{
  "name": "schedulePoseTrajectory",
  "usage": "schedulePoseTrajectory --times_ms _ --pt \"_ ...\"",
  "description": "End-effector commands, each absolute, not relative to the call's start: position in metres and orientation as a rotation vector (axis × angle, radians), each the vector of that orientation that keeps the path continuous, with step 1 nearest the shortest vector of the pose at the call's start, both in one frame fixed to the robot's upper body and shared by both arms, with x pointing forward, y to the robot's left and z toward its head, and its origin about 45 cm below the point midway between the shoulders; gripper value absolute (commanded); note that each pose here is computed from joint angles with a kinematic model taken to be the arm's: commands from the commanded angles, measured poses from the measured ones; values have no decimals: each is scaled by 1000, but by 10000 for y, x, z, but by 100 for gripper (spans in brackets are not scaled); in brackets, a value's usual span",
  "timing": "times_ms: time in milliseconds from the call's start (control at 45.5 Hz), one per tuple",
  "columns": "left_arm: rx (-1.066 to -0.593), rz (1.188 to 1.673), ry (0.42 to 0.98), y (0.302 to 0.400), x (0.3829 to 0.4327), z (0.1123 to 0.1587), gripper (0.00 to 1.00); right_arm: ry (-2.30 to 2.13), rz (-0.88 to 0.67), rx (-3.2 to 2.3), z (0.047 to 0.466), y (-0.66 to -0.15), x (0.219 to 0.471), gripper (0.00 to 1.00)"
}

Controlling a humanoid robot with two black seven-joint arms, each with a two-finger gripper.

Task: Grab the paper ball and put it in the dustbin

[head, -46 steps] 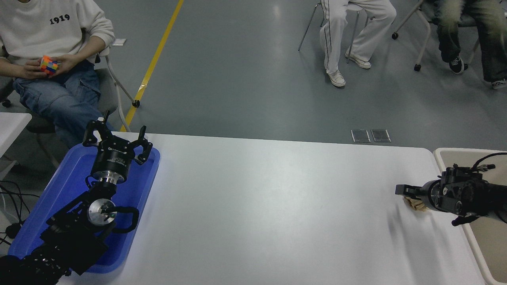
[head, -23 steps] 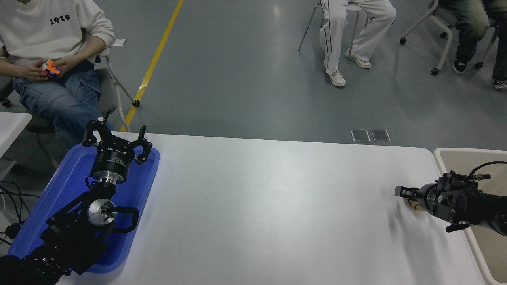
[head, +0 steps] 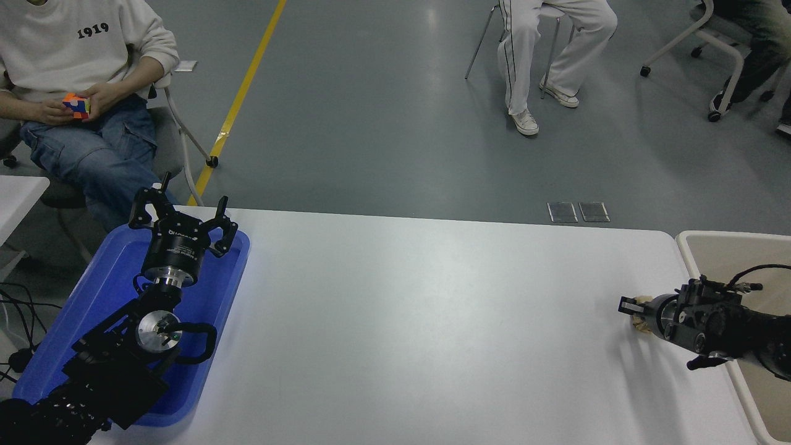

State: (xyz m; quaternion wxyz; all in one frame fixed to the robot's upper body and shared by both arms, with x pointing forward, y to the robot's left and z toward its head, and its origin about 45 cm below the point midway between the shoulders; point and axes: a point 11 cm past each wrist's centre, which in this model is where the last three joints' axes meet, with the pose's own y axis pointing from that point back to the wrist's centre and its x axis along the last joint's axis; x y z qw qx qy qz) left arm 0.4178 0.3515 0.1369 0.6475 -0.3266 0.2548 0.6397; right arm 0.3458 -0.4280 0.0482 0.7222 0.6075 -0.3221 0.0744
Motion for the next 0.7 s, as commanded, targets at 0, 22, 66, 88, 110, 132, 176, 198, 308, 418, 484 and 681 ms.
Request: schedulePoseTrajectory --times_ms 0,22,66,88,110,132,176,198,308,418,484,681 --pt "-741 1453 581 3509 4178 1366 100 -751 112 1354 456 -4293 3410 0" --pt "-743 1455 578 3520 4178 1371 100 -757 104 1357 458 -4288 3412 0" --pt "-743 1454 580 3512 4179 1368 100 -774 99 1363 486 -4280 3444 0" --pt "-741 1453 581 3509 4178 1366 100 -775 98 1365 493 -4273 3452 0" --pt "-742 1454 580 3510 4178 1367 100 -777 99 1365 504 -4276 3461 0" --pt "-744 1453 579 3510 4184 1375 100 -778 100 1365 518 -4276 3472 0" --pt "-742 1455 580 3519 4178 1370 100 -777 96 1370 542 -4277 3472 0" --pt "-742 1454 581 3511 4179 1367 100 -780 92 1367 574 -4310 3474 0" --pt "-742 1454 581 3511 4179 1367 100 -786 69 1368 741 -4428 3457 0" --pt "-741 1453 581 3509 4178 1366 100 -782 60 1379 892 -4457 3463 0" --pt "-742 1455 580 3519 4178 1370 100 -757 70 1382 991 -4488 3446 0" --pt "-741 1453 581 3509 4178 1366 100 -641 117 1428 1289 -4444 3346 0"
